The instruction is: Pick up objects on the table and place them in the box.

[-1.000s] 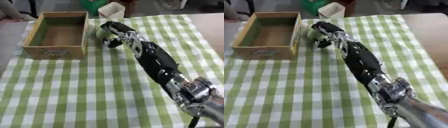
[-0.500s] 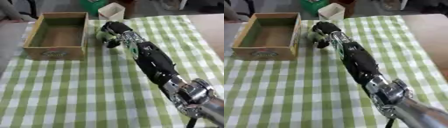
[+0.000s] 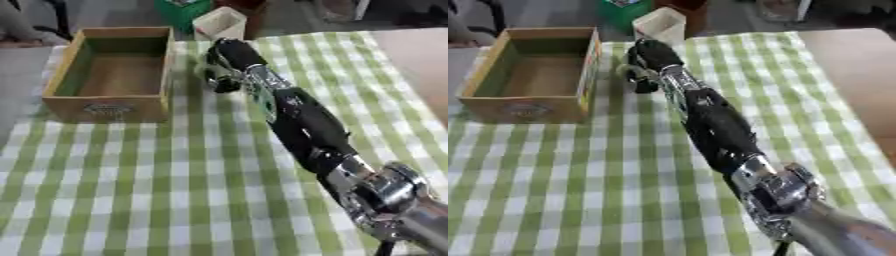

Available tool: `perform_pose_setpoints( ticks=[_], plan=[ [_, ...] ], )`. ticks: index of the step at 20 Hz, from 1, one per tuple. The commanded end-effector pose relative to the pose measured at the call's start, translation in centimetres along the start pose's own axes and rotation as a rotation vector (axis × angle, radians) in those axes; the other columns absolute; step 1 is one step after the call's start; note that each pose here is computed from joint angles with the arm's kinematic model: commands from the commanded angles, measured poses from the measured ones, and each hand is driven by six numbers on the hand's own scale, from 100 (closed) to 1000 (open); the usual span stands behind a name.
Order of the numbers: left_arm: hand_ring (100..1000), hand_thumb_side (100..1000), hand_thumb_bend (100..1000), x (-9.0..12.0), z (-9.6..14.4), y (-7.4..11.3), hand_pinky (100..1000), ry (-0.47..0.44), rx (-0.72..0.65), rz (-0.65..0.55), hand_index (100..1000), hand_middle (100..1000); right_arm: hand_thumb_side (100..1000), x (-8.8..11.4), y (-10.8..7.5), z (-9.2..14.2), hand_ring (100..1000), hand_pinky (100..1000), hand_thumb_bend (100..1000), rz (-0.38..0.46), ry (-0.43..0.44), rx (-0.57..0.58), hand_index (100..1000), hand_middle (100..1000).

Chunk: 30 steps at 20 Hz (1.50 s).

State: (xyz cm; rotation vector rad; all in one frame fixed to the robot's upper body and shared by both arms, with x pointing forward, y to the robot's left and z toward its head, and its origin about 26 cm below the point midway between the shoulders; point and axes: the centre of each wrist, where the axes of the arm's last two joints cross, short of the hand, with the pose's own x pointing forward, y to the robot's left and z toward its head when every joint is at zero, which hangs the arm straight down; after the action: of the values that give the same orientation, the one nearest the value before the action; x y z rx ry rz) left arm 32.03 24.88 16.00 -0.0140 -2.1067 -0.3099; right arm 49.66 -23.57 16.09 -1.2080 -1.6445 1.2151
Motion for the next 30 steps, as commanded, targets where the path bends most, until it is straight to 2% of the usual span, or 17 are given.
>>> perform_pose_setpoints(
  ticks=[1, 8, 14, 20, 25, 26, 27, 28, 29, 30],
  plan=[
    [762, 402, 161, 1.0, -0.3, 0.5, 488, -0.034, 0.005, -0.016, 522, 706, 201, -0.3, -3.0, -0.7, 300, 272, 100, -0.037, -0.019, -0.115, 296, 227],
    [761, 396, 163, 1.0, -0.3, 0.5, 488, -0.036, 0.004, -0.015, 522, 705, 226, 1.0, -6.5, -1.6, 296, 269, 100, -0.113, -0.064, -0.221, 293, 222],
    [760, 389, 166, 1.0, -0.3, 0.2, 488, -0.036, -0.011, -0.006, 522, 704, 254, 3.6, -7.7, -2.8, 296, 270, 100, -0.188, -0.115, -0.26, 294, 220],
    [759, 383, 169, 1.1, -0.5, -0.1, 488, -0.043, -0.026, 0.01, 521, 703, 262, 6.6, -7.1, -3.4, 296, 272, 100, -0.236, -0.184, -0.242, 296, 222],
    [759, 381, 171, 1.3, -0.7, -0.6, 488, -0.054, -0.047, 0.025, 521, 702, 254, 8.5, -5.7, -3.5, 298, 274, 100, -0.257, -0.222, -0.204, 297, 223],
    [758, 382, 171, 1.3, -0.7, -0.6, 488, -0.055, -0.048, 0.027, 521, 703, 147, 8.7, -5.3, -3.5, 306, 282, 100, -0.257, -0.226, -0.193, 304, 229],
    [758, 382, 172, 1.3, -0.8, -0.7, 488, -0.056, -0.049, 0.028, 521, 702, 240, 9.0, -4.9, -3.5, 310, 287, 100, -0.253, -0.227, -0.178, 308, 234],
    [756, 383, 172, 1.3, -0.8, -0.7, 488, -0.057, -0.05, 0.029, 521, 702, 177, 9.1, -4.5, -3.5, 321, 302, 100, -0.249, -0.226, -0.167, 320, 244],
    [756, 384, 173, 1.3, -0.8, -0.7, 488, -0.057, -0.051, 0.03, 521, 703, 229, 9.1, -4.0, -3.4, 328, 310, 100, -0.248, -0.223, -0.152, 326, 250],
    [754, 384, 173, 1.4, -0.8, -0.7, 488, -0.058, -0.052, 0.031, 521, 703, 224, 9.1, -3.5, -3.3, 332, 314, 100, -0.247, -0.218, -0.14, 333, 255]
  ],
)
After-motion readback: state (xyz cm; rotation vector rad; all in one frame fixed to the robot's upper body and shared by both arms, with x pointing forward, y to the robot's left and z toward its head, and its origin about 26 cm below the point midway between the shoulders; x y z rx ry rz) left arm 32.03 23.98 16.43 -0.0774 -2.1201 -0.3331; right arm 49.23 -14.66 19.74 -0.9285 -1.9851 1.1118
